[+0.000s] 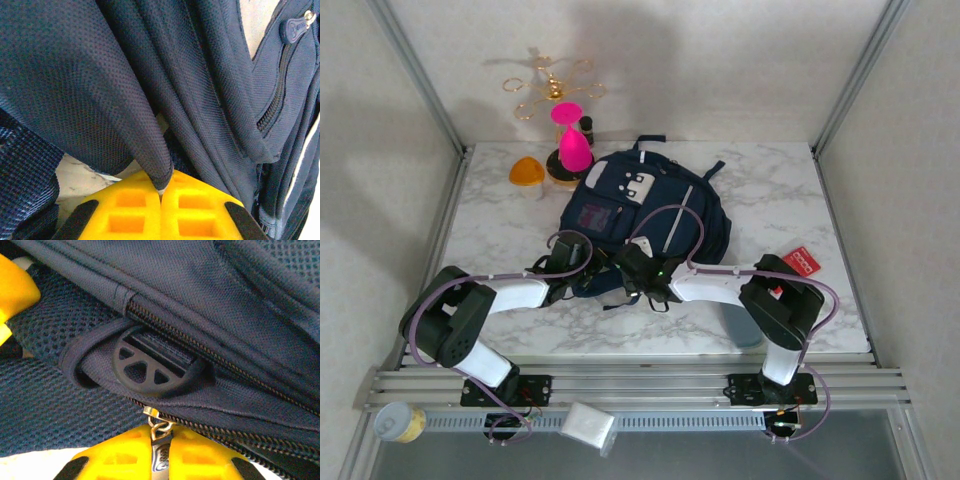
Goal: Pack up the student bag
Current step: Zip the student bag at the center of the table.
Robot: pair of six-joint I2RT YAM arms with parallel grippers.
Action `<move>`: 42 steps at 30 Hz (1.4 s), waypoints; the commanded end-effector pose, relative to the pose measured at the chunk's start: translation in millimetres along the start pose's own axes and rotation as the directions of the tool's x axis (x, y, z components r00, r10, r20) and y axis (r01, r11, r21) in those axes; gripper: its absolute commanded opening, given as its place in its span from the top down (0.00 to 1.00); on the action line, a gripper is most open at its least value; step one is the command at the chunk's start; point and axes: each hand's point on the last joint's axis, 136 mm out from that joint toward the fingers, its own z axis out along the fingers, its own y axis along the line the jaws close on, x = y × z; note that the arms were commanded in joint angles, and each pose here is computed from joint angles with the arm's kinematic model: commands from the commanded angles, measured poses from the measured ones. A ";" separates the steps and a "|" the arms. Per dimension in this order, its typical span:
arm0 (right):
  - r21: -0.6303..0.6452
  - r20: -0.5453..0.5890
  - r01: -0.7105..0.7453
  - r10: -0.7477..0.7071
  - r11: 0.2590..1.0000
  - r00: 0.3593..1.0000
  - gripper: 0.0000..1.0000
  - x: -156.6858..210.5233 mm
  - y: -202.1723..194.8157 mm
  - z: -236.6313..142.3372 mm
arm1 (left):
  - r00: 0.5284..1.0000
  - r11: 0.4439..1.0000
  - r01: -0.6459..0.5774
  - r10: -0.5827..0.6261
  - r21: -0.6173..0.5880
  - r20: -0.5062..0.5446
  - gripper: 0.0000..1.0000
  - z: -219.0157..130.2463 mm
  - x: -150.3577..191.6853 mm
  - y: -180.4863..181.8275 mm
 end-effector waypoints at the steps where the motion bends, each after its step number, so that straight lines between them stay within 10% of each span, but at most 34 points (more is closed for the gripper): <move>1: 0.003 -0.022 -0.012 0.012 1.000 1.000 0.99 1.7 -8.8 -16.1 | 0.997 1.000 0.007 -0.008 0.009 0.082 1.00 -4.1 -24.1 -10.5; 21: -0.182 -0.111 -0.121 0.102 0.976 0.989 1.00 28.3 -29.2 -40.6 | 0.996 1.000 0.001 -0.001 -0.007 0.093 1.00 -10.3 -64.1 0.3; 25: -0.214 -0.118 -0.132 0.109 0.968 0.987 1.00 26.7 -25.2 -42.4 | 0.999 0.998 -0.034 0.032 0.053 0.043 0.58 -24.5 -38.4 -21.5; 28: -0.228 -0.121 -0.131 0.105 0.965 0.987 1.00 26.5 -22.8 -42.6 | 1.000 0.998 0.011 -0.011 0.064 0.002 0.46 -33.4 -3.2 -22.3; 35: -0.199 -0.122 -0.152 0.129 0.968 0.984 1.00 26.9 -27.6 -41.0 | 0.969 0.964 0.218 -0.197 0.151 -0.147 0.37 -27.9 69.0 -35.6; 42: -0.233 -0.108 -0.147 0.124 0.961 0.986 1.00 23.5 -21.8 -40.5 | 0.962 0.960 0.248 -0.228 0.133 -0.147 0.48 5.3 86.5 -52.6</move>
